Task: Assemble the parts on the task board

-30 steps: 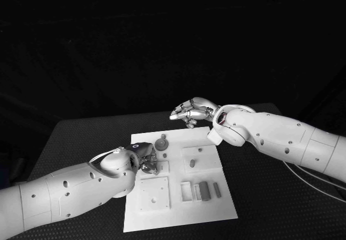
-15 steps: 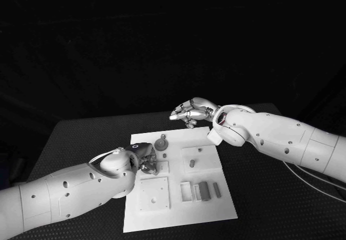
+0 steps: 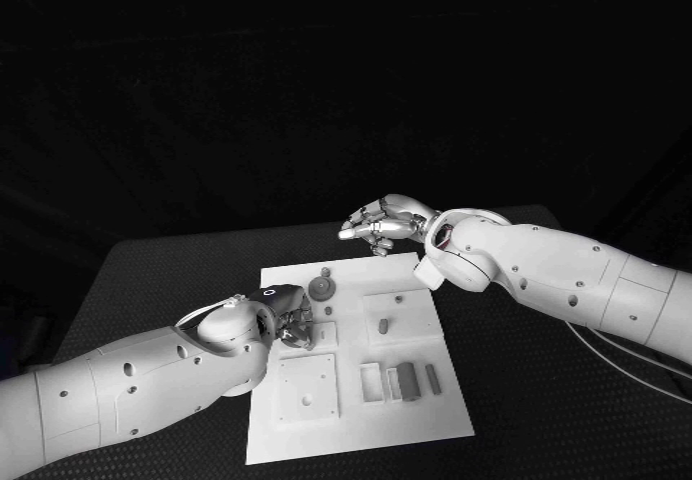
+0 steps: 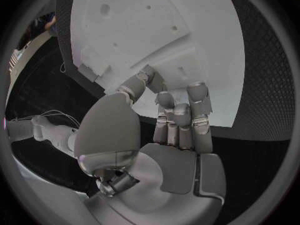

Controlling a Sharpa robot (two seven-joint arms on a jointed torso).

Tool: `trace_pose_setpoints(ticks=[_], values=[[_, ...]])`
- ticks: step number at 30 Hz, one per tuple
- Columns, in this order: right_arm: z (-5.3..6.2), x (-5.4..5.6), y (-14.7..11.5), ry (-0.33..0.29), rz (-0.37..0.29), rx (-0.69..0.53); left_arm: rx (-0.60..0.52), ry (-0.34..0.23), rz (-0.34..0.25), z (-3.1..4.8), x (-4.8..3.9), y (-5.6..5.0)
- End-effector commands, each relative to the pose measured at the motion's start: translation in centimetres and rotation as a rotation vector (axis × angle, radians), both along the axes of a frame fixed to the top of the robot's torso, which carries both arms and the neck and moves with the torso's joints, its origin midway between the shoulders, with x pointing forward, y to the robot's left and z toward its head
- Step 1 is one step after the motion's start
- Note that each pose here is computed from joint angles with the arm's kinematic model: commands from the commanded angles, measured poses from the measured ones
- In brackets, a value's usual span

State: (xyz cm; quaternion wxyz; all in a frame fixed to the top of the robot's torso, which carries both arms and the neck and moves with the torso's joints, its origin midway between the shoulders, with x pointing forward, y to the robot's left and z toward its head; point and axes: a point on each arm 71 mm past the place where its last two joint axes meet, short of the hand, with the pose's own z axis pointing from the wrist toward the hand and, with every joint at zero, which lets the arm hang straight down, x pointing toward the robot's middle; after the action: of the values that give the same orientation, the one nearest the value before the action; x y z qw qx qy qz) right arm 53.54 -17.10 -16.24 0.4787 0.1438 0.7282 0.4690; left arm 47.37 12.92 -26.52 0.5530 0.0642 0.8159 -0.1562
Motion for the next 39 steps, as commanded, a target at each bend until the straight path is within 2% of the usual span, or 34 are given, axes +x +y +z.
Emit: trace_pose_setpoints(ticks=[1,39], values=[[-0.03,-0.08,0.12,0.000,0.015,-0.004,0.006,0.001,0.000,-0.26,-0.04,0.14],[-0.08,-0.08,0.25,0.000,0.016,-0.003,0.003,-0.034,0.030,-0.25,0.71,0.73]])
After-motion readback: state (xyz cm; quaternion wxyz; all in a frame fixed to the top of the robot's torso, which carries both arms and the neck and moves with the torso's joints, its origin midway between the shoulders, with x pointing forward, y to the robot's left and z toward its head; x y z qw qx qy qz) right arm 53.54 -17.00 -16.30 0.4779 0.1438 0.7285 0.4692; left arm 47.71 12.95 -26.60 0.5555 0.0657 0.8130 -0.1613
